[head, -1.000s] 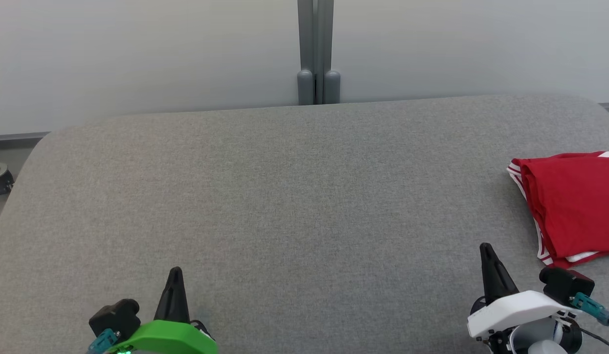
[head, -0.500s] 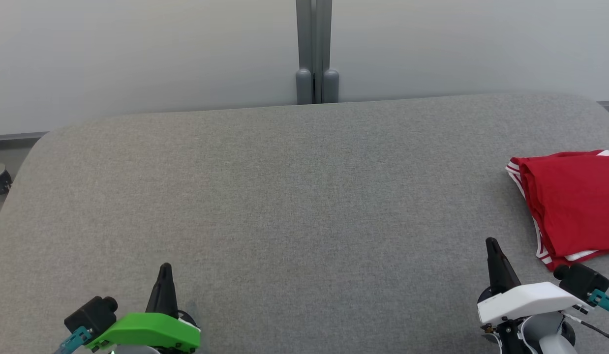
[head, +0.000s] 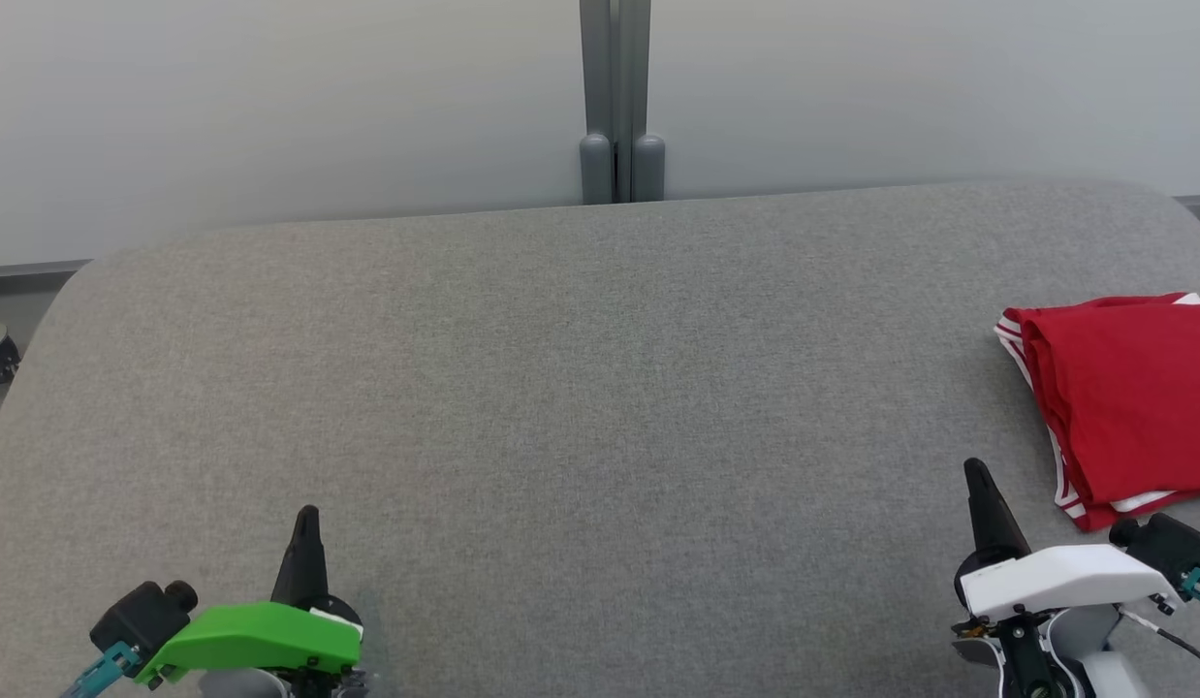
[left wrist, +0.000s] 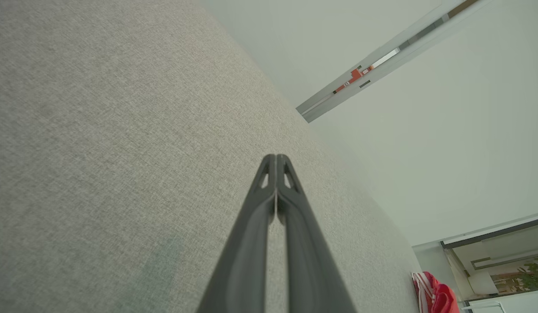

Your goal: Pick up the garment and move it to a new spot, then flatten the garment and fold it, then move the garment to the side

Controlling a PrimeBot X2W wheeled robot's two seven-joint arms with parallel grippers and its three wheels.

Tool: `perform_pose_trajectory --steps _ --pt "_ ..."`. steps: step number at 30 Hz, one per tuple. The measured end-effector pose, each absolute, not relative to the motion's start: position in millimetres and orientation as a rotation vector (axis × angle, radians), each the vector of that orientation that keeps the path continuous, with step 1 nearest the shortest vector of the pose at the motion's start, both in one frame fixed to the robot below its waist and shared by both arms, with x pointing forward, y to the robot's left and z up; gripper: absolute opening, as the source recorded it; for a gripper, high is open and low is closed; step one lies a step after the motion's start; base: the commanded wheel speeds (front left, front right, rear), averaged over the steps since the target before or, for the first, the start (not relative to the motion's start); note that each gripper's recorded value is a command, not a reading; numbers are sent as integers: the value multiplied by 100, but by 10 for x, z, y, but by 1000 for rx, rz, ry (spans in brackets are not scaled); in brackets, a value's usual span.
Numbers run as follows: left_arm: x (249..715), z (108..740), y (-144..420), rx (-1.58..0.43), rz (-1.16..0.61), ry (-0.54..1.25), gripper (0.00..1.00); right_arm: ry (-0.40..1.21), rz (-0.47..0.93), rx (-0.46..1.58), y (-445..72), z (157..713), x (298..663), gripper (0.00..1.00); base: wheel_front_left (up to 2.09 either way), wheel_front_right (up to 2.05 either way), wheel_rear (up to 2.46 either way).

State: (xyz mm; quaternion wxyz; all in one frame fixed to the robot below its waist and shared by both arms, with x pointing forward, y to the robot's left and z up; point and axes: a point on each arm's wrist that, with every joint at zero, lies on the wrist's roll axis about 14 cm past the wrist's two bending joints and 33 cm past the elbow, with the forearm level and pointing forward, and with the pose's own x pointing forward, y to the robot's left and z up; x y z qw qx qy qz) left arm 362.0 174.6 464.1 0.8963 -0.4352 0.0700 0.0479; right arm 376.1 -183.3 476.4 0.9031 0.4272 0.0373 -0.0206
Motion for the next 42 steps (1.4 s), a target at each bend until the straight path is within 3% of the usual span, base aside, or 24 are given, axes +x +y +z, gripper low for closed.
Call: perform_pose_trajectory --steps 42 --pt "3779 4857 1888 -1313 69 85 0 48 -43 1299 -1929 4910 3843 0 0 0 0"
